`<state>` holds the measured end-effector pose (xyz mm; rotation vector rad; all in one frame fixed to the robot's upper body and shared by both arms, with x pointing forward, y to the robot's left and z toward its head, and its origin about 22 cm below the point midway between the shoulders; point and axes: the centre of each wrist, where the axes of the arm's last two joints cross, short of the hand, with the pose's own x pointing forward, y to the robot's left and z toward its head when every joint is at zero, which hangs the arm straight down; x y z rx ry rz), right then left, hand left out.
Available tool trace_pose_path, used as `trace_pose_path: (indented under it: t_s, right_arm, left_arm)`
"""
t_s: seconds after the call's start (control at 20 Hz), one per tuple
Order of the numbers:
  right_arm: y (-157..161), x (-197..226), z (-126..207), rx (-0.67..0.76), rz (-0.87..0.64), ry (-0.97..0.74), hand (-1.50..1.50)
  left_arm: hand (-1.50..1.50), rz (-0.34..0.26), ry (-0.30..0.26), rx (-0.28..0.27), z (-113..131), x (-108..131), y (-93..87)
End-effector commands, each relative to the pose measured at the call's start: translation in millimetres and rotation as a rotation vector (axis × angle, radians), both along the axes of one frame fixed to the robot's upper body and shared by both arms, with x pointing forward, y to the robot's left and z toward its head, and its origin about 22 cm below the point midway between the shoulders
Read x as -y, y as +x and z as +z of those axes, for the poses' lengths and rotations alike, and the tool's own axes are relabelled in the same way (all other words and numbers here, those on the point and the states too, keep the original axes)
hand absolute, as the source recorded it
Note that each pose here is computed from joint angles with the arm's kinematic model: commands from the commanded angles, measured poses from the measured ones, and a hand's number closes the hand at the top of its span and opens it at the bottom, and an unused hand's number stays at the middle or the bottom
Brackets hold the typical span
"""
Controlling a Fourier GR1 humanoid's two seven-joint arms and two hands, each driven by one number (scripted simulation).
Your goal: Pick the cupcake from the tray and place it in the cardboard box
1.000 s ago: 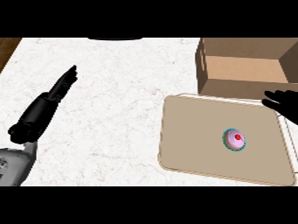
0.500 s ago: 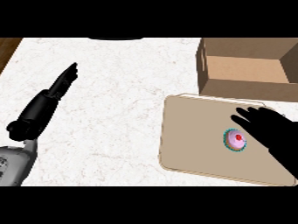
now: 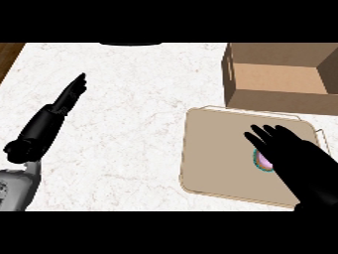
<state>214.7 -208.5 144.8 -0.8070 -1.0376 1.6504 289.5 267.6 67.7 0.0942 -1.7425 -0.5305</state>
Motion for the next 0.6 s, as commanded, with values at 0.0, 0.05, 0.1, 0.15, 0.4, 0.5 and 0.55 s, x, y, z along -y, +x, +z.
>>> trace_pose_path:
  t_s: [0.0, 0.05, 0.1, 0.15, 0.4, 0.5, 0.55]
  right_arm:
    - [0, -4, -16, 0.020, -0.020, -0.034, -1.50]
    - [8, -6, -3, 0.037, -0.025, -0.014, -1.50]
    - [4, -15, -18, 0.016, -0.021, -0.015, -1.50]
    - [10, -4, -33, 0.023, 0.007, -0.028, -1.50]
    - [27, 5, -33, 0.022, -0.014, -0.065, -1.50]
    - [10, 0, -35, 0.031, -0.040, -0.087, -1.50]
    - [5, 6, -33, 0.007, -0.037, -0.100, -1.50]
  left_arm:
    - [0.00, 0.009, 0.001, -0.006, 9, -8, 4.4]
    - [0.00, 0.003, -0.008, 0.007, 4, -15, 4.8]
    - [0.00, 0.012, 0.001, 0.004, 0, -8, -21.5]
    - [0.00, 0.009, 0.015, 0.015, -6, -2, -1.1]
    - [0.00, -0.007, -0.011, 0.021, -8, 4, -9.0]
    - [0.00, -0.001, -0.002, 0.001, -12, -7, -7.0]
    - [0.00, -0.008, -0.015, 0.012, 9, 14, -11.5]
